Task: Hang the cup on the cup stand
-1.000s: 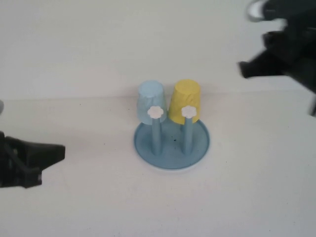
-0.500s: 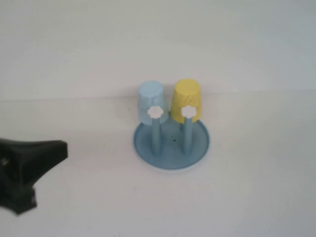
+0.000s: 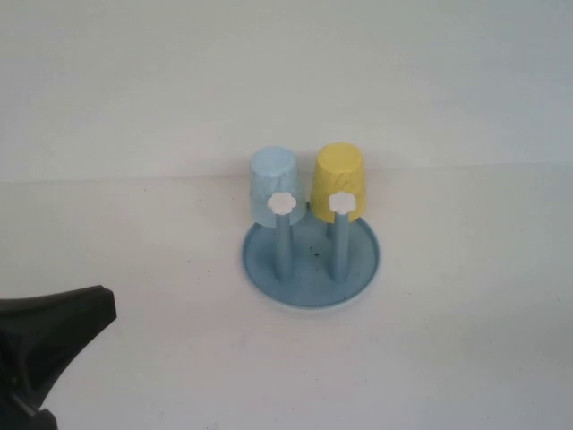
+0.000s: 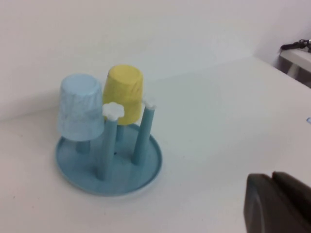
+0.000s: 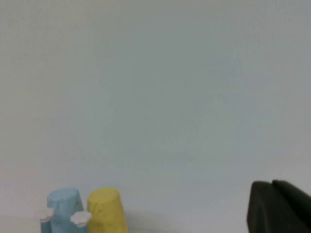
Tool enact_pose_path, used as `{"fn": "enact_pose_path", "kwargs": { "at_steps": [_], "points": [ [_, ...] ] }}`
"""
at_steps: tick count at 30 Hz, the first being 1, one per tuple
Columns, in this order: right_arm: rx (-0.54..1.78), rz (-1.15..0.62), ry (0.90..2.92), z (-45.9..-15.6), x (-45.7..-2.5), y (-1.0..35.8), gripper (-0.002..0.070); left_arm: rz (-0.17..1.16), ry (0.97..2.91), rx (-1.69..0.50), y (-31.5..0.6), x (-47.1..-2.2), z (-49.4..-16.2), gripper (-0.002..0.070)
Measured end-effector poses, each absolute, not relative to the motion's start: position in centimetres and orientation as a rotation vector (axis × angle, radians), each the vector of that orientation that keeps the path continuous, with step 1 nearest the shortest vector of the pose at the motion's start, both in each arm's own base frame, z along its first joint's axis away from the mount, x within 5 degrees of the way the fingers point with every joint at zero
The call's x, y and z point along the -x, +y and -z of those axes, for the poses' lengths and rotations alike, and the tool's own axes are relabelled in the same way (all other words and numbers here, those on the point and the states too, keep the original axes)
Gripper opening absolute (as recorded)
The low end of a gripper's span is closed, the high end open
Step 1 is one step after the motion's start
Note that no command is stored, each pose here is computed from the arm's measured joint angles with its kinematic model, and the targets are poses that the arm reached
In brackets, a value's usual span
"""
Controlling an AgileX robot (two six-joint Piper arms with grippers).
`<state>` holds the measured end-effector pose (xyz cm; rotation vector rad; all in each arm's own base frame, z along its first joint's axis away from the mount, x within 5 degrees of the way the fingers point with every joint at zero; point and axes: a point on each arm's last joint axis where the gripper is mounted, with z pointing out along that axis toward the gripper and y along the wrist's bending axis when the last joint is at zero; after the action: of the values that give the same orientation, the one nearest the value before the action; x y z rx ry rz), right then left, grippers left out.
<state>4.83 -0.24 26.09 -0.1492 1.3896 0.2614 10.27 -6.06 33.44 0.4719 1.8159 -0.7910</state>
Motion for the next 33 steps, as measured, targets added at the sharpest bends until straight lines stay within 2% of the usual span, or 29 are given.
{"fn": "enact_pose_path", "kwargs": {
  "at_steps": [8, 19, 28, 33],
  "points": [
    [0.104, -0.256, 1.398, -26.0, -4.9, -0.6, -0.0001, 0.881, 1.737, -0.401, -6.3, -10.1, -34.4, -0.0001],
    [0.100, -0.255, 1.400, -26.0, -4.9, -0.6, -0.0001, 0.872, 1.740, -0.400, -6.2, -10.1, -34.3, -0.0001],
    [0.098, -0.254, 1.401, -26.0, -4.9, -0.6, -0.0001, 0.581, 1.459, -0.470, -6.0, -3.3, -35.5, -0.0001],
    [0.098, -0.254, 1.401, -26.0, -4.9, -0.6, -0.0001, 0.417, 1.372, -0.316, -4.5, -2.9, -34.3, -0.0001]
  ]
}}
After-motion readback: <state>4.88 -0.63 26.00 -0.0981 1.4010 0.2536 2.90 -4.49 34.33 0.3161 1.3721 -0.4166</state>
